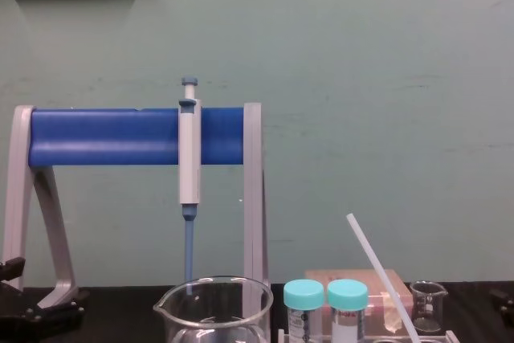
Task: Pick up the stirring rod with one hand, then place it down.
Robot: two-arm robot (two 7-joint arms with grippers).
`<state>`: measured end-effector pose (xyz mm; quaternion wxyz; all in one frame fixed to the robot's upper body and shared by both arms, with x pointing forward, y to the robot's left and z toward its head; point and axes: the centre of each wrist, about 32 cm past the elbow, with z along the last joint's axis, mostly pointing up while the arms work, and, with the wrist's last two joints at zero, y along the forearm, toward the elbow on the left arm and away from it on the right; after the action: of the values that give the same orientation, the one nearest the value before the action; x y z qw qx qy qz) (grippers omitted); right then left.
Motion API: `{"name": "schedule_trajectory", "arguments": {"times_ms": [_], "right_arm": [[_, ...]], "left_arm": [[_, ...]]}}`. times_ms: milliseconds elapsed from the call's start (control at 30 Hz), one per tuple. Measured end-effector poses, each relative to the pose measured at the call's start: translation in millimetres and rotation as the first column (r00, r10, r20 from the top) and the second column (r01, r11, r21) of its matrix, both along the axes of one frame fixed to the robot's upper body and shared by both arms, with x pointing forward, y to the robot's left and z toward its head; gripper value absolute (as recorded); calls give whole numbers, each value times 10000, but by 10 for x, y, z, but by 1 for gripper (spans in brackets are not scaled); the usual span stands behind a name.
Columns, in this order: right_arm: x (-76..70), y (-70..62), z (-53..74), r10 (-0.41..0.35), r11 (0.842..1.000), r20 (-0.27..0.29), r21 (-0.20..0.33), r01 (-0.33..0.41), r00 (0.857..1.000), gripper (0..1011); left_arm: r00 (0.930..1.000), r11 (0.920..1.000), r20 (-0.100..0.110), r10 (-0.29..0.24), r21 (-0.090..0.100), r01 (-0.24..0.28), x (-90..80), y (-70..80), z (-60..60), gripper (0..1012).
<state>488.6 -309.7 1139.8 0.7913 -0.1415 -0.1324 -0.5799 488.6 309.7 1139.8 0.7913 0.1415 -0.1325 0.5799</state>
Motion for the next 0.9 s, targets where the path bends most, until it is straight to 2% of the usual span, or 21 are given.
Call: {"name": "schedule_trajectory", "arguments": {"times_ms": [900], "right_arm": [[0, 0, 0, 0, 10000, 0, 0, 0, 10000, 1003]], "left_arm": [[10000, 10000, 0, 0, 0, 0, 0, 0, 0, 1000]]}}
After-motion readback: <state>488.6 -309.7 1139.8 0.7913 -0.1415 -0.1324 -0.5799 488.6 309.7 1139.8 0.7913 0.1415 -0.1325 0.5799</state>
